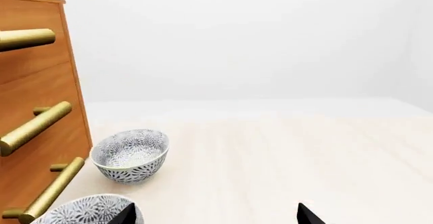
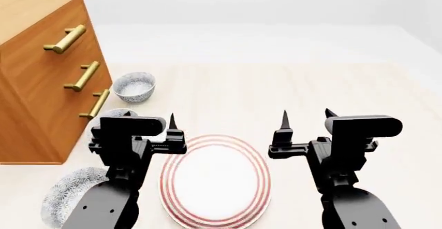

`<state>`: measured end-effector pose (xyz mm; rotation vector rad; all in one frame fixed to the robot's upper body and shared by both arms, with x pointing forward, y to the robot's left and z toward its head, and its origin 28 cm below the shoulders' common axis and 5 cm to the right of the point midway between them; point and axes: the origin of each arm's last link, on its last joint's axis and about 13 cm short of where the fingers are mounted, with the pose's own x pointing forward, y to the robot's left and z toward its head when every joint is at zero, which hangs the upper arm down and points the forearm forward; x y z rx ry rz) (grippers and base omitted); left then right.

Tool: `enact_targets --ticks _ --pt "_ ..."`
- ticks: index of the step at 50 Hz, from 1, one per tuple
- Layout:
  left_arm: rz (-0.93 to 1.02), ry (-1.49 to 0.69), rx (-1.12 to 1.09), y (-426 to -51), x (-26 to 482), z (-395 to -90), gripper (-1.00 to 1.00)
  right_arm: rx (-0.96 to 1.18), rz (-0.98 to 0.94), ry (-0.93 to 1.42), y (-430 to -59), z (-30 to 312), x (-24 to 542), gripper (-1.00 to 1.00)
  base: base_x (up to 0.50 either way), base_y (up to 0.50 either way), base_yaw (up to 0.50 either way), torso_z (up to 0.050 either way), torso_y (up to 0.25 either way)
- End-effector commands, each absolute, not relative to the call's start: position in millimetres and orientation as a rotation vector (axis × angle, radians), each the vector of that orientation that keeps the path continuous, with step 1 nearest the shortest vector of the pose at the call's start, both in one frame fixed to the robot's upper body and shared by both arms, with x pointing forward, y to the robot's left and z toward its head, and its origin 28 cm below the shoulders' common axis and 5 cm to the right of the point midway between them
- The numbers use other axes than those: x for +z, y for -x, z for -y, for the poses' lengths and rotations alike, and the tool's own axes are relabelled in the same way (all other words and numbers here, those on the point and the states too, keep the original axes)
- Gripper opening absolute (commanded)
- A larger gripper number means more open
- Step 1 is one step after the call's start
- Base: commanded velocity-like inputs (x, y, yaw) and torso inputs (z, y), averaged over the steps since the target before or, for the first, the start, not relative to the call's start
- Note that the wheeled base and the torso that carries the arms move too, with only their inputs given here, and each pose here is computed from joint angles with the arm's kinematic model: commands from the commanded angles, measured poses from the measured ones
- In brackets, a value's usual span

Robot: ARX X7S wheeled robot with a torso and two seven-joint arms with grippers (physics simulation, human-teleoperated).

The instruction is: Put the bowl in the middle on the plate.

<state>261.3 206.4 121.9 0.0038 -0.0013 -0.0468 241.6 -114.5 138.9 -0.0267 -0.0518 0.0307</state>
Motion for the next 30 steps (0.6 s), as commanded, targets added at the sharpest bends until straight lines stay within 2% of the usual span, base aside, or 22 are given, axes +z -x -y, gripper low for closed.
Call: enact_targets --ticks 1,12,21,30 --pt "0.005 -0.011 -0.041 -263 122 -207 1.0 0.036 0.051 0.026 -242 114 140 1.0 0.5 0.0 0.0 0.0 0.0" --pt "-0.005 -0.011 -0.039 -264 119 -207 1.0 0.033 0.045 -0.012 -244 115 140 1.0 0.49 0.0 0.0 0.0 0.001" --pt "-0.048 -0.011 0.004 -267 129 -207 1.0 0.039 0.033 0.006 -245 114 139 1.0 0.0 0.0 0.0 0.0 0.0" --pt "-0.225 -0.023 -0.056 -278 192 -210 1.0 0.05 0.038 0.01 -242 114 141 1.0 0.0 0.0 0.0 0.0 0.0"
